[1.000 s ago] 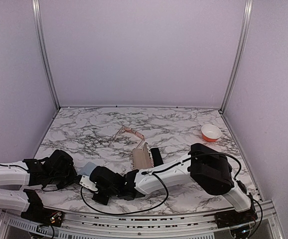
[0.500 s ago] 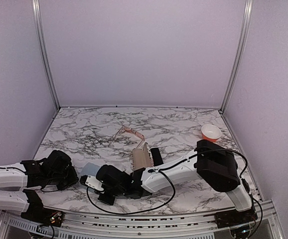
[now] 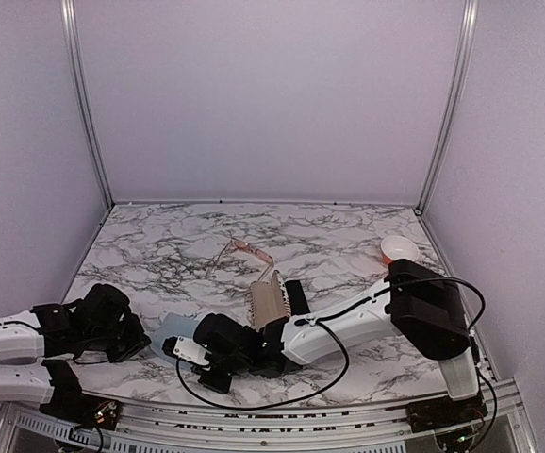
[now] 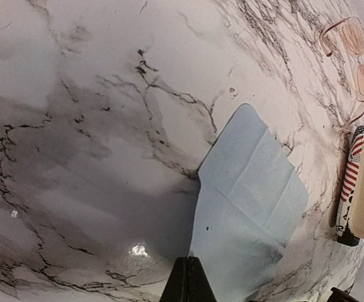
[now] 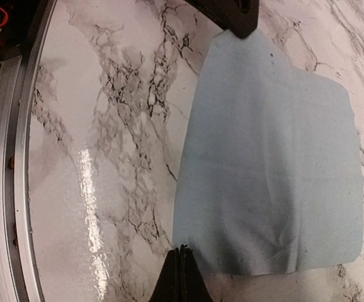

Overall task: Organize the sunglasses
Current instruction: Pick up the corner of the glasses cleaning cloth from the center of the board, then fold the glasses cleaning cloth at the center of the board.

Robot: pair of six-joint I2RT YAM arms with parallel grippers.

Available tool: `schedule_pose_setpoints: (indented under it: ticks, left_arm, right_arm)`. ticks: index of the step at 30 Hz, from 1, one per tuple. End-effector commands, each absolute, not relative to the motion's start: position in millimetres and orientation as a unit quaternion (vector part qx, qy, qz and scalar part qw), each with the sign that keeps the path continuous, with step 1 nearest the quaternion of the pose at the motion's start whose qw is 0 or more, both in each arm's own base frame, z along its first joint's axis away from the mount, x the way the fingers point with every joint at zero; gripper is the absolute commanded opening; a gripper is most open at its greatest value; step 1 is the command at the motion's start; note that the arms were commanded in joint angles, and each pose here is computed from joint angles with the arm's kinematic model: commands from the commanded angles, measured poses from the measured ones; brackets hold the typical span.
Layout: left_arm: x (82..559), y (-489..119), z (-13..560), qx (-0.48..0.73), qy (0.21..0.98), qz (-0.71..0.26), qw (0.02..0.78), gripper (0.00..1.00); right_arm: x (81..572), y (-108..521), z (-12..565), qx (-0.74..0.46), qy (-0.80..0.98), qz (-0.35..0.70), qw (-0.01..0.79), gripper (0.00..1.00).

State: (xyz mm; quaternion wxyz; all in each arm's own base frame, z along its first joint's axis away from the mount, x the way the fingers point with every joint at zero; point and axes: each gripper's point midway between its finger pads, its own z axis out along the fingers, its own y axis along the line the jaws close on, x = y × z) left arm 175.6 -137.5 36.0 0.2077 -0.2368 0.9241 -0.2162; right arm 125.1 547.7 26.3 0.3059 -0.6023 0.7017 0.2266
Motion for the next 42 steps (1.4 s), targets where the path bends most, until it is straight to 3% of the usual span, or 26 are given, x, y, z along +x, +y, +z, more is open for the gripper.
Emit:
schedule_pose_setpoints:
  ticks: [1, 11, 14, 21, 34, 42]
  left_arm:
    - [181.4, -137.3, 48.5, -0.236, 0.926, -0.201, 0.215, 0.0]
    - [183.5, -139.5, 48.7, -0.235, 0.929, -0.194, 0.21, 0.0]
    - [179.3, -137.0, 41.6, -0.238, 0.931, -0.19, 0.202, 0.0]
    - [172.6, -132.1, 31.4, -0.246, 0.932, -0.185, 0.193, 0.0]
    - [166.8, -126.4, 19.5, -0.25, 0.933, -0.18, 0.189, 0.0]
    - [167.3, -127.1, 19.7, -0.248, 0.932, -0.181, 0.19, 0.0]
  right_arm:
    - [137.6, 542.3, 47.7, -0.576, 0.718, 0.22, 0.323, 0.0]
    - [140.9, 538.9, 70.8, -0.564, 0.716, 0.25, 0.328, 0.0]
    - [133.5, 537.2, 65.6, -0.58, 0.703, 0.259, 0.32, 0.27]
    - [123.1, 548.1, 46.4, -0.615, 0.683, 0.264, 0.293, 0.41]
    - [125.3, 554.2, 22.8, -0.628, 0.682, 0.249, 0.28, 0.34]
    - [123.7, 544.9, 2.4, -0.639, 0.688, 0.229, 0.258, 0.22]
